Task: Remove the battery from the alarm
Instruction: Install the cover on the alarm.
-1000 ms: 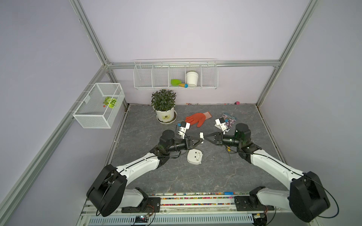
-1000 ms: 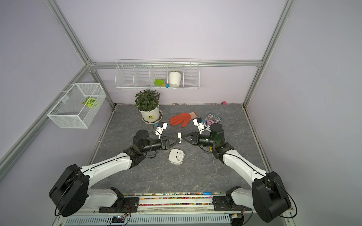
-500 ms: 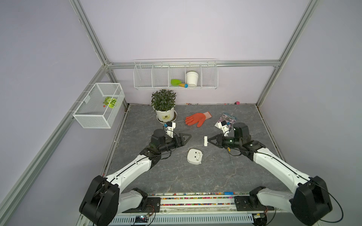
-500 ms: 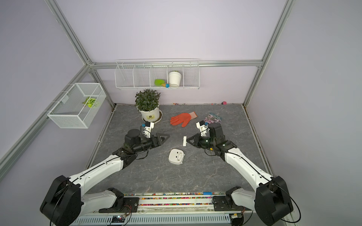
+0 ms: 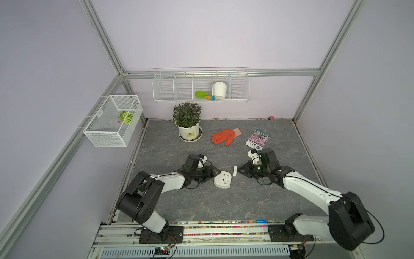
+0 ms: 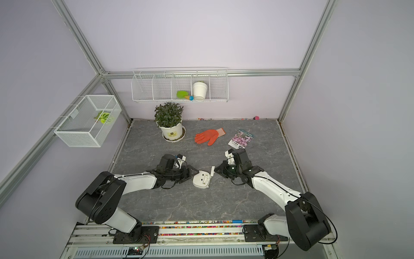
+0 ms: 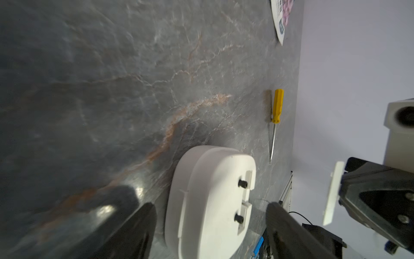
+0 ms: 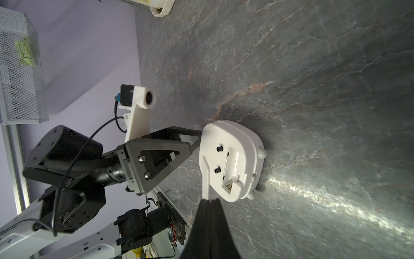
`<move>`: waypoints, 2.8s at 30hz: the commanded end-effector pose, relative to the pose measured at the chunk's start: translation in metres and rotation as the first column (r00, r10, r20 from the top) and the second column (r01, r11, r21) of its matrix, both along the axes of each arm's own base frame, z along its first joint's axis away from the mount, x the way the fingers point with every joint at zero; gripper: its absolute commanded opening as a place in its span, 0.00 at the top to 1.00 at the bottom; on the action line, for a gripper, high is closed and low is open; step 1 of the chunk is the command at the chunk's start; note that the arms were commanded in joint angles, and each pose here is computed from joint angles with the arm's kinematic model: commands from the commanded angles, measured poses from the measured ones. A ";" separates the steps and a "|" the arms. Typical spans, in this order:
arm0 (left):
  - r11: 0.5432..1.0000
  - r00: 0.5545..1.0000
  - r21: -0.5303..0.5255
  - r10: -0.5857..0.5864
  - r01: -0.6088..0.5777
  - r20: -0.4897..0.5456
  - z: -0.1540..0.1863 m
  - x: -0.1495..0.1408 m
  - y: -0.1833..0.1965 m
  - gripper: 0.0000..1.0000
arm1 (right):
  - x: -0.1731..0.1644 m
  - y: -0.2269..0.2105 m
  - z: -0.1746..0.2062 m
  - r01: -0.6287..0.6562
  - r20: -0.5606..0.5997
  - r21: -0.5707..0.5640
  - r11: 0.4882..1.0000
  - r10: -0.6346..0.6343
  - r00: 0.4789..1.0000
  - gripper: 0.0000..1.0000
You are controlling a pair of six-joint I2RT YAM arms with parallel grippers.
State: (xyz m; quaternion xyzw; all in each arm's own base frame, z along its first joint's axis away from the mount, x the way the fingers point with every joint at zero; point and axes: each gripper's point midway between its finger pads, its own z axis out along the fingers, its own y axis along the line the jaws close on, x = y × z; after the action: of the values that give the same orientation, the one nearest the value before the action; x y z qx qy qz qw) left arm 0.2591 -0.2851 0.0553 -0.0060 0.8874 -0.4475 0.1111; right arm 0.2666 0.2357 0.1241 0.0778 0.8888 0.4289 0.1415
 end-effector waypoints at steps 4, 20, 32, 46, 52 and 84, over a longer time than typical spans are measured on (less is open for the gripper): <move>0.996 0.997 -0.070 -0.061 0.064 0.036 0.018 -0.004 -0.031 0.19 | -0.002 -0.001 -0.018 0.010 -0.025 -0.043 0.999 -0.011 1.000 1.00; 0.994 0.999 -0.093 -0.053 0.054 0.012 0.018 -0.021 -0.037 0.19 | -0.015 -0.007 -0.041 -0.041 -0.092 -0.138 0.990 0.029 0.995 1.00; 0.993 0.998 -0.097 -0.061 0.062 0.017 0.020 -0.022 -0.040 0.19 | -0.017 -0.006 -0.047 -0.062 -0.091 -0.177 0.982 0.047 0.995 1.00; 0.992 0.997 -0.101 -0.072 0.074 0.019 0.021 -0.023 -0.042 0.19 | -0.015 0.004 -0.052 -0.064 -0.068 -0.173 0.983 0.053 0.996 1.00; 0.992 0.997 -0.101 -0.074 0.075 0.016 0.020 -0.023 -0.043 0.18 | -0.014 0.004 -0.056 -0.059 -0.070 -0.178 0.982 0.047 0.996 1.00; 0.992 0.997 -0.101 -0.076 0.078 0.022 0.022 -0.023 -0.044 0.18 | -0.021 0.002 -0.063 -0.051 -0.102 -0.181 0.982 0.033 0.994 1.00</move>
State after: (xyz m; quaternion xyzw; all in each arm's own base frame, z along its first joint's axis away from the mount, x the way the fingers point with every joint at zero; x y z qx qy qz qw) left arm 0.2359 -0.3249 0.0709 0.0178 0.8664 -0.4902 0.0938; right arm 0.2506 0.2371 0.0683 0.0648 0.9304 0.3460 0.1021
